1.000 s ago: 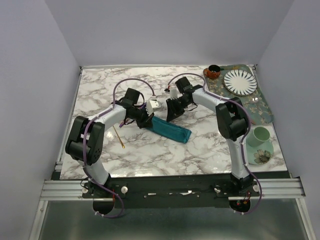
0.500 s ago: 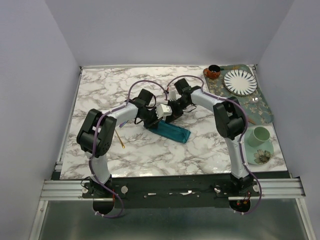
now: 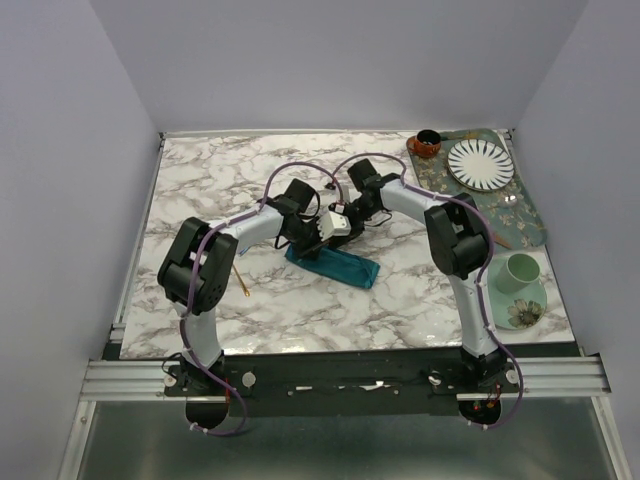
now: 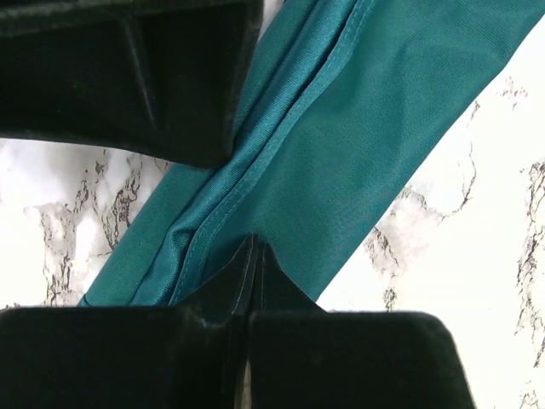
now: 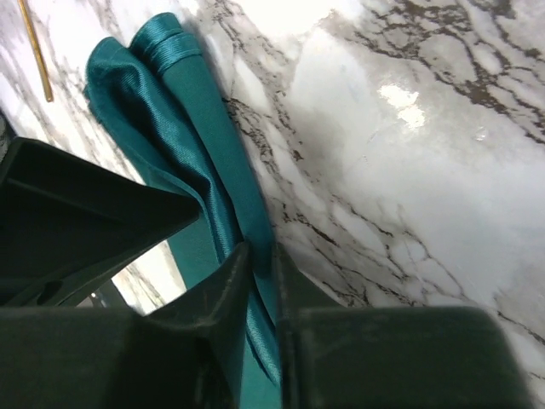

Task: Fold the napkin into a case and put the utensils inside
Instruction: Pick up the smaller rectangle-folded napkin from the center of the board.

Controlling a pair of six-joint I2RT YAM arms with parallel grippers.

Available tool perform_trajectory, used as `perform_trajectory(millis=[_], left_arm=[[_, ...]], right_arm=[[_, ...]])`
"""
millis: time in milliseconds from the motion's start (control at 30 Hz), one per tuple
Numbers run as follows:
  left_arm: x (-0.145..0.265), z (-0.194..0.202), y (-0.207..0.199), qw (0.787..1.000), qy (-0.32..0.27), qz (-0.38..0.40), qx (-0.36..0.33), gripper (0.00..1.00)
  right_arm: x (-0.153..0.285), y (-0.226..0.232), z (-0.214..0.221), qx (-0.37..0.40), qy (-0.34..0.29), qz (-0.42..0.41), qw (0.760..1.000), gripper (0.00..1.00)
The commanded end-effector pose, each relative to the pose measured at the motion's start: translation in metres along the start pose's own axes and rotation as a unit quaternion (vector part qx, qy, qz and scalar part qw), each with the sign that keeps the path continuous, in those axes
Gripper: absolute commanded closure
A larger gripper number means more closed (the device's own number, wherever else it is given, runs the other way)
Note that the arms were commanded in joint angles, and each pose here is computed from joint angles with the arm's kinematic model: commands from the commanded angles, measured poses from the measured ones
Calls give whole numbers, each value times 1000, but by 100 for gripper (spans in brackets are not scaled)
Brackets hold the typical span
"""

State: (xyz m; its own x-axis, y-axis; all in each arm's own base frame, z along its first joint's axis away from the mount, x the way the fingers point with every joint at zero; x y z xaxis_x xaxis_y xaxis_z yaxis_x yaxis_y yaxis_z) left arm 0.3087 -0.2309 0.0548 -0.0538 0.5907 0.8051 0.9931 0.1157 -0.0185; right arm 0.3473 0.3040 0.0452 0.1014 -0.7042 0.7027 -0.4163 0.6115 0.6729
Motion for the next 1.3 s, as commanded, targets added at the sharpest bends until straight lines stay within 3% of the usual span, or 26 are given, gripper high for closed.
perform_trajectory(millis=[0,67,267,467,633,1000,1267], left_arm=[[4,-2,-2,1000,0,-1,11,96],[9,-8,4,1000,-14,-13,12,96],[32,-38,12,997,-67,-27,24,91],[58,-49,13,984,-130,-17,119,87],[91,-43,27,963,-185,-36,193,78],[126,-16,18,946,-200,-88,238,75],[130,-11,15,947,-202,-92,233,75]], right_arm=[[29,-5,-7,-6,-18,8,1000,68],[48,-11,-12,-21,-24,9,999,61],[75,4,-10,30,-16,-2,999,37],[63,5,-2,47,10,19,999,35],[44,1,6,60,40,40,997,29],[14,-1,21,97,77,82,989,31],[2,-15,25,98,87,102,986,46]])
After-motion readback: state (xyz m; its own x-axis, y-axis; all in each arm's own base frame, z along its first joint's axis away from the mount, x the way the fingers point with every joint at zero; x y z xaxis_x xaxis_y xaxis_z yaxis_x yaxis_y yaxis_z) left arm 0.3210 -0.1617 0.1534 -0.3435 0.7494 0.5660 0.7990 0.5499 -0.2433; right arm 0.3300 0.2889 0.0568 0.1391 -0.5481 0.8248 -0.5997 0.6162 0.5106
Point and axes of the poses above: each gripper's point midway between its finger pads, its own x axis back along the fingers, its own y axis along the line the jaws close on, z = x × y, the point moved 3 cm from there along x, back along the fingers, and after that the axes turned 7 degrees about -x, right-handed, at the moved point
